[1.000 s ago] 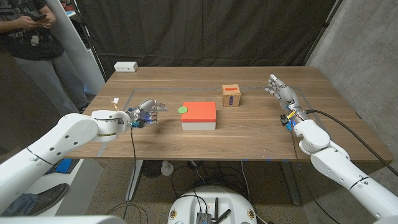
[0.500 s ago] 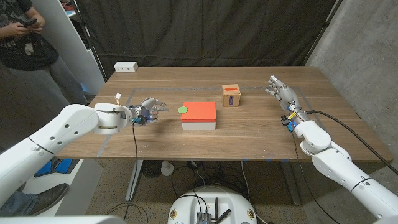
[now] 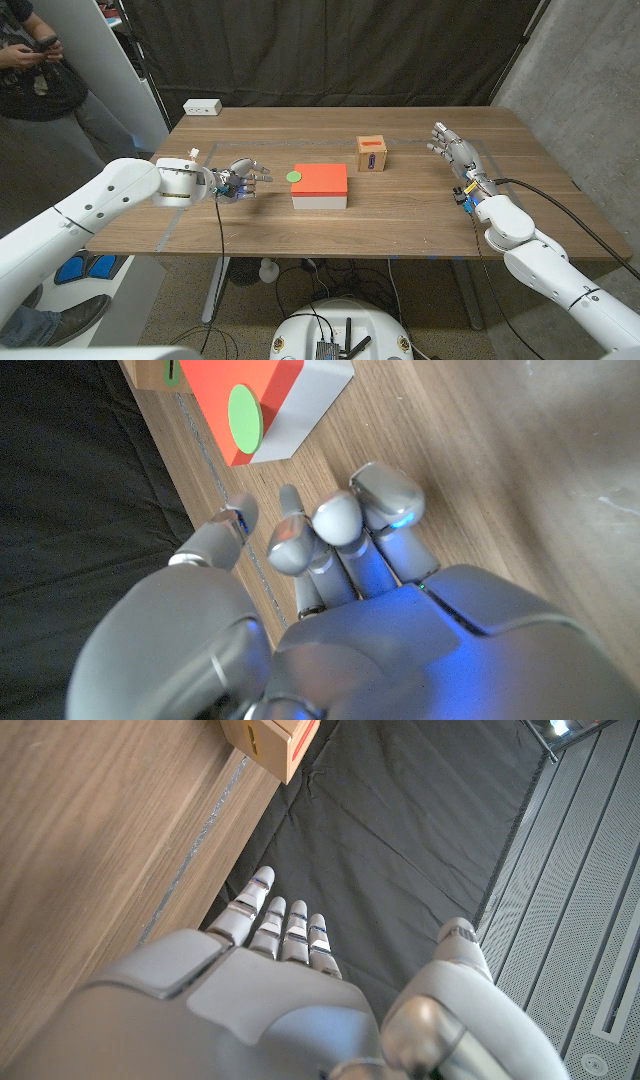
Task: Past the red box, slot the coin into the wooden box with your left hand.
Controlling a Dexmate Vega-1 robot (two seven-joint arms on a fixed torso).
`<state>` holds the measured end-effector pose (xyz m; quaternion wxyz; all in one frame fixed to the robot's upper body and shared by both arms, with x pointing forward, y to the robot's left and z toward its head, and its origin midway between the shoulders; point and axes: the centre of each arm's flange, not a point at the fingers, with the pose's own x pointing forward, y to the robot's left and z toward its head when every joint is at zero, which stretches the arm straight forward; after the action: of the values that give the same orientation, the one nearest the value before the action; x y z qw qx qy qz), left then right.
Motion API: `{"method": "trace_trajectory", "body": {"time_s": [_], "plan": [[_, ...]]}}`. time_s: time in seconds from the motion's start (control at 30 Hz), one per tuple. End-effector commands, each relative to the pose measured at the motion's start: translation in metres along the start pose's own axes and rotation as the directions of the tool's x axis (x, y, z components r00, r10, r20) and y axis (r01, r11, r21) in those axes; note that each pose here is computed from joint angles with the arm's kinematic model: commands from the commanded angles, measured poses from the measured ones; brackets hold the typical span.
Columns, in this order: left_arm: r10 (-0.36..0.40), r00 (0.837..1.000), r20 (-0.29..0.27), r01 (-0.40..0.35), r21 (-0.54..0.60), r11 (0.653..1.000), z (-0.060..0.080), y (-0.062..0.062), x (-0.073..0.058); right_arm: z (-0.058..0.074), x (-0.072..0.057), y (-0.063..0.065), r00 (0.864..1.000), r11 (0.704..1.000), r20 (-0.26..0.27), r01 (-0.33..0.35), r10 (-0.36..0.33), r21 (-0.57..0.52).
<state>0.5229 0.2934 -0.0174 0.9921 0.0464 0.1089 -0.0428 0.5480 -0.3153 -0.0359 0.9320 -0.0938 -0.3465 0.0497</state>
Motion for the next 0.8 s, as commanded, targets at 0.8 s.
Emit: {"method": "trace_trajectory", "body": {"time_s": [0.8], "plan": [[-0.048,0.998,-0.041,0.049,0.016,0.999,0.018,-0.024,0.031,-0.004,-0.001,-0.005,1.000,1.000,-0.006,0.016,-0.016,-0.005]]}}
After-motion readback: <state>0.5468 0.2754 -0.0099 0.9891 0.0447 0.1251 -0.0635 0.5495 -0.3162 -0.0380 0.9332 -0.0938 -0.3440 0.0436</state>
